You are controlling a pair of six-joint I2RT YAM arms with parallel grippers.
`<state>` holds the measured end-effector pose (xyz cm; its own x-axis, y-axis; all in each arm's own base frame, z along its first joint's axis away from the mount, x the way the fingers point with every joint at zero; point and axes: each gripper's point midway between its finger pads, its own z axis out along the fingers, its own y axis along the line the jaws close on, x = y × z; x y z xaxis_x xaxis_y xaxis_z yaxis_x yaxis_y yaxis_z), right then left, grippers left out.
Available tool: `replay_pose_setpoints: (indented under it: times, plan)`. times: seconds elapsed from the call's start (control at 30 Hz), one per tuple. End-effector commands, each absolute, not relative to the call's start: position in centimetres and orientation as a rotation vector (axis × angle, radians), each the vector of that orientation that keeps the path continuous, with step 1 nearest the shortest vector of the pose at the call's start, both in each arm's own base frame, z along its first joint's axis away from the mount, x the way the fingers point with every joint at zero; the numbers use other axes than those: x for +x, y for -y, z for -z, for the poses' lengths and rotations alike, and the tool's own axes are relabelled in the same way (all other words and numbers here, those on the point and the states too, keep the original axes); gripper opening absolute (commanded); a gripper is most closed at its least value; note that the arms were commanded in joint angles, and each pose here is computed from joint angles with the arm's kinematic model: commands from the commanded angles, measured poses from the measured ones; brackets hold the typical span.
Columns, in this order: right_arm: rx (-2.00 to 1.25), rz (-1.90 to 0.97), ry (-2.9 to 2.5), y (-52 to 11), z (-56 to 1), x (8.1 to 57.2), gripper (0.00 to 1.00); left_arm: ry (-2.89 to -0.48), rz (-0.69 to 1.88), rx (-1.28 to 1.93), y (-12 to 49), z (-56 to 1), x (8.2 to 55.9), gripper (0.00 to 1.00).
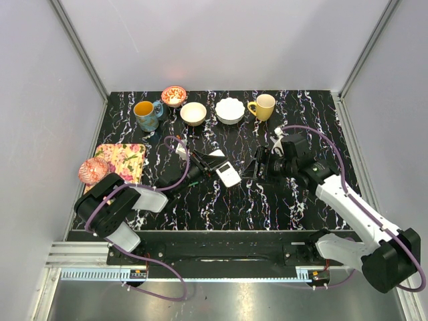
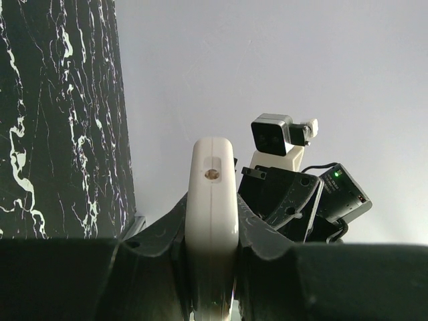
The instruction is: Load the batteries into the remote control
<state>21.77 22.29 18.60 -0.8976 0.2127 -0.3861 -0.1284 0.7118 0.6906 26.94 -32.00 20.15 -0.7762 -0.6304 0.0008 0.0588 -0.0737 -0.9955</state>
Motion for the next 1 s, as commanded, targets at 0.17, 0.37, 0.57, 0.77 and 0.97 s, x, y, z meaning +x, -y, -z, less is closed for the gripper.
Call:
replay_pose_setpoints:
  times: [0.17,0.37,0.57,0.77,0.97]
  plan:
    - [0.048,-0.976,-2.448,-22.1,-19.2,23.1,0.83,-1.265,2.183,-0.342,30.6,-31.2,23.9,0.00]
    - [0.048,-0.951,-2.449,-22.1,-19.1,23.6,0.83,-1.261,2.195,-0.336,30.7,-31.4,23.6,0.00]
    - [0.046,-0.939,-2.445,-22.1,-19.3,24.0,0.84,-1.256,2.202,-0.343,30.7,-31.6,23.5,0.00]
    - [0.046,-0.918,-2.449,-21.8,-19.1,24.0,0.84,-1.244,2.203,-0.340,30.5,-31.9,23.4,0.00]
    - [0.082,-0.811,-2.428,-20.3,-19.4,24.7,0.88,-1.246,2.203,-0.335,30.5,-31.9,23.3,0.00]
